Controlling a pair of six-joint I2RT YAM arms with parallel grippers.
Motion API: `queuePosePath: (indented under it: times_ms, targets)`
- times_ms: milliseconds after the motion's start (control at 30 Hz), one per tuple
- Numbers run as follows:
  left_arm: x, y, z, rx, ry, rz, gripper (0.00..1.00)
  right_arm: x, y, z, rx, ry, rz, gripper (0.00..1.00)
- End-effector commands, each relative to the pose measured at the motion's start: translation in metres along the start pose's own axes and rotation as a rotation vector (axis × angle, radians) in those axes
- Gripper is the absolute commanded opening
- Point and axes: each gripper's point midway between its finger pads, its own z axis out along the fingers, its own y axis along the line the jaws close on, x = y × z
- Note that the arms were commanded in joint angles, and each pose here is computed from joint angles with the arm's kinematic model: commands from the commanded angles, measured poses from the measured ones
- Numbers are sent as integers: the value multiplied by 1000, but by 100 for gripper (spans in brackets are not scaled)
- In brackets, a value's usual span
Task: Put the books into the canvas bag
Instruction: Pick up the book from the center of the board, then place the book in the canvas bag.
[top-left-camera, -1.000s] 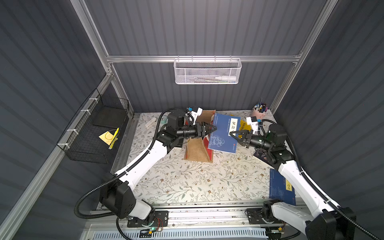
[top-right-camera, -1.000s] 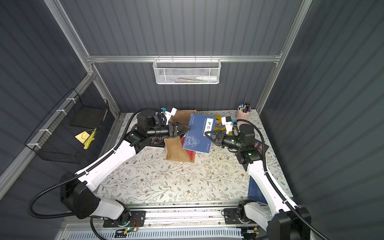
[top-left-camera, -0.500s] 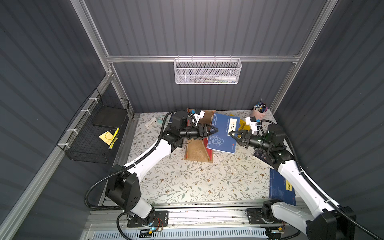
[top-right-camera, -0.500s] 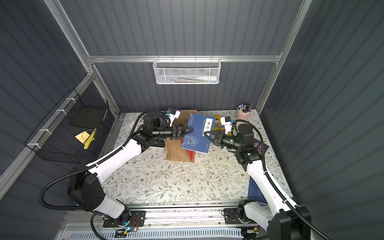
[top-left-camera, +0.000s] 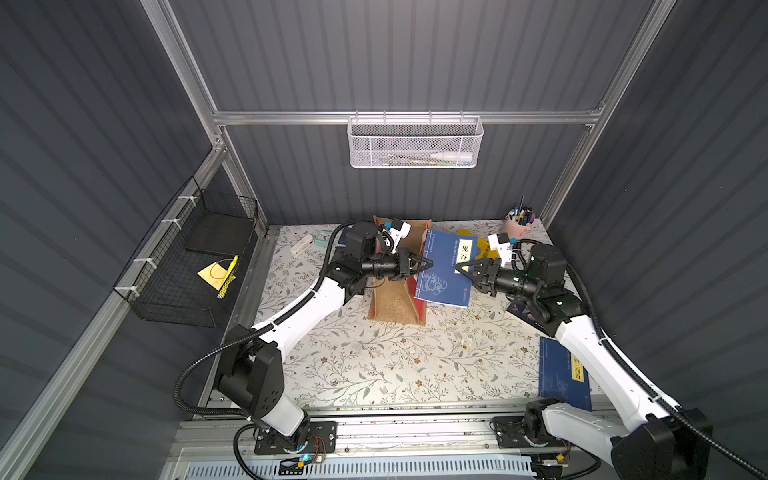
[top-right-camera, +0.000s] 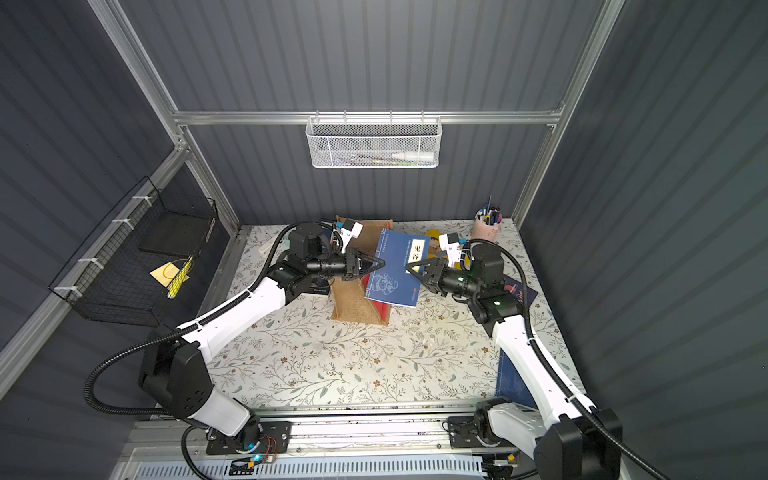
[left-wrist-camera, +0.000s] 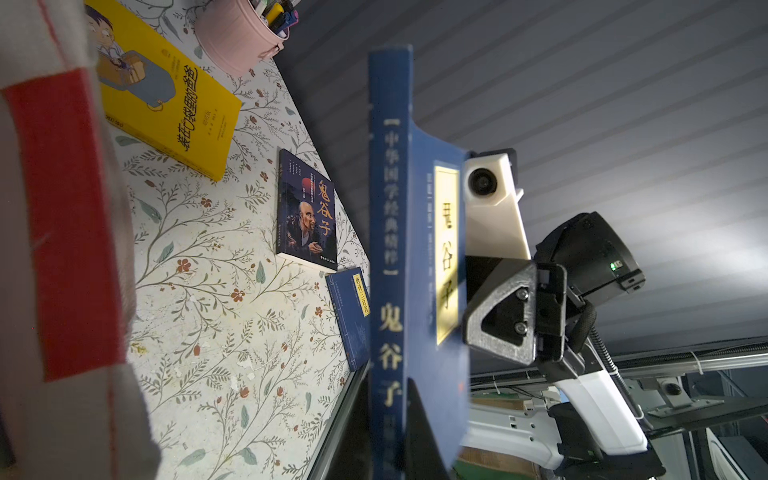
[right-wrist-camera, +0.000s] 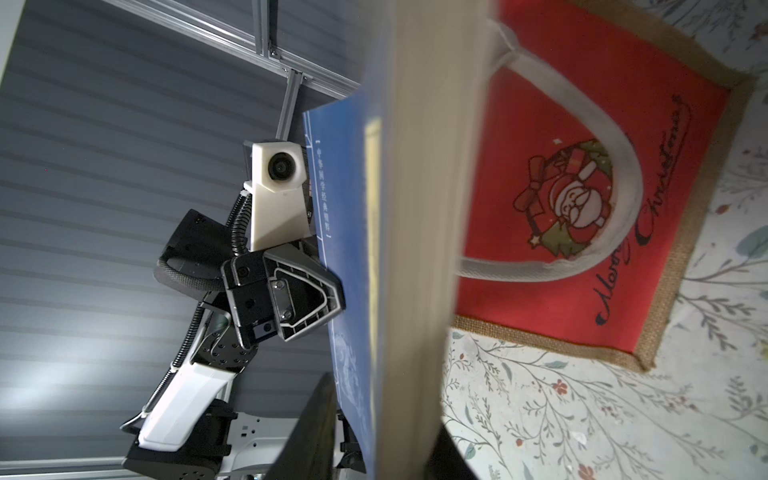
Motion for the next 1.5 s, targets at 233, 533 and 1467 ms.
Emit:
queuePosePath:
  times_ms: [233, 533, 1467]
  targets:
    - [-52, -7, -53, -188, -147, 140, 0, -21, 0, 7, 161, -34, -94, 69]
    - [-83, 8, -120, -583, -330, 264, 0, -43, -23, 56, 357, 13, -117, 71]
    - [-129, -8, -114, -597, -369, 392, 0, -17, -72, 104, 688, 132, -222, 13]
